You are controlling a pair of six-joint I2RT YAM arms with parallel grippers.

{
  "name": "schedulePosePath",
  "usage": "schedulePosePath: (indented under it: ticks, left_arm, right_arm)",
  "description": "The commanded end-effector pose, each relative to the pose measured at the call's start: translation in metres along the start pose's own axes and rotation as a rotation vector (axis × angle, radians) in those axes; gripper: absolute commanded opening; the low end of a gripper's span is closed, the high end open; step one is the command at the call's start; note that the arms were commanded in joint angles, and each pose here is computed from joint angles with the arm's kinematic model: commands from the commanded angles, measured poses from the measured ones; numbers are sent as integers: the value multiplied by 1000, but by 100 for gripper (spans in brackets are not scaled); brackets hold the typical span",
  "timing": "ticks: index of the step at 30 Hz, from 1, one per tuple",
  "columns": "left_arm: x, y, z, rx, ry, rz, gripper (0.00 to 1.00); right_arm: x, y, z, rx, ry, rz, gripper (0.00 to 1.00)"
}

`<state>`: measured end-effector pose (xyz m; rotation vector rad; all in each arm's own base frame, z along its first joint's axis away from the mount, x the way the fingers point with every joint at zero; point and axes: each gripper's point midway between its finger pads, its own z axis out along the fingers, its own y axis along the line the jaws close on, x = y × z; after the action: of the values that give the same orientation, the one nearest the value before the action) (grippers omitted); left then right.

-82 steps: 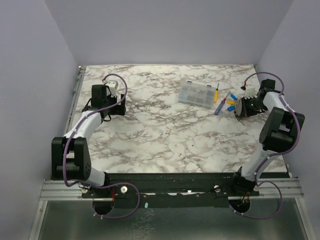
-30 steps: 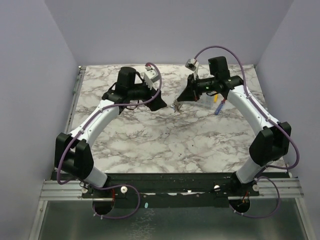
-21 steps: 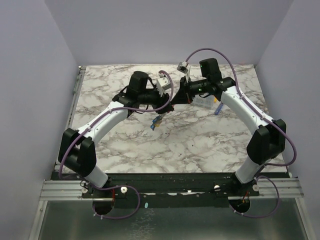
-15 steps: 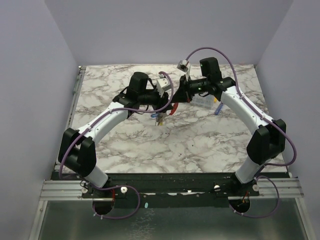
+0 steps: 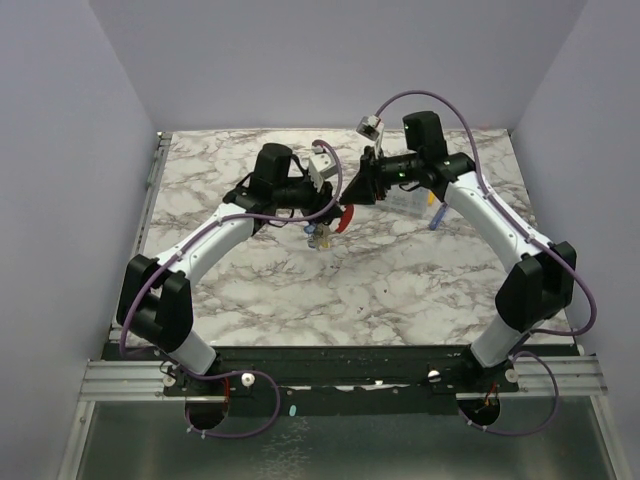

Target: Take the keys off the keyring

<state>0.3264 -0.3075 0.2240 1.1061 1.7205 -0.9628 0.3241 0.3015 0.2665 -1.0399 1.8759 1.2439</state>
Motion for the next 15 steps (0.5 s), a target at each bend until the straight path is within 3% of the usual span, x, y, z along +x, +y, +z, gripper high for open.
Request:
schedulePosePath:
  ticks: [1, 4, 7, 11, 15]
  left_arm:
    - [2, 5, -9, 14, -15, -65, 0]
    - [1, 6, -15, 15, -24, -86, 0]
    - [-1, 11, -21, 10, -36, -108, 0]
    - [-15, 12, -32, 39, -85, -162, 0]
    - [-35, 1, -40, 101, -130, -196, 0]
  right_arm:
    - [-35, 24, -28, -33, -81, -94, 41]
    - [-42, 18, -41, -15, -114, -86, 51]
    - [-38, 6, -48, 23, -132, -83, 78]
    - [-8, -9, -41, 41, -122, -154, 88]
    - [13, -15, -31, -5, -123, -222, 90]
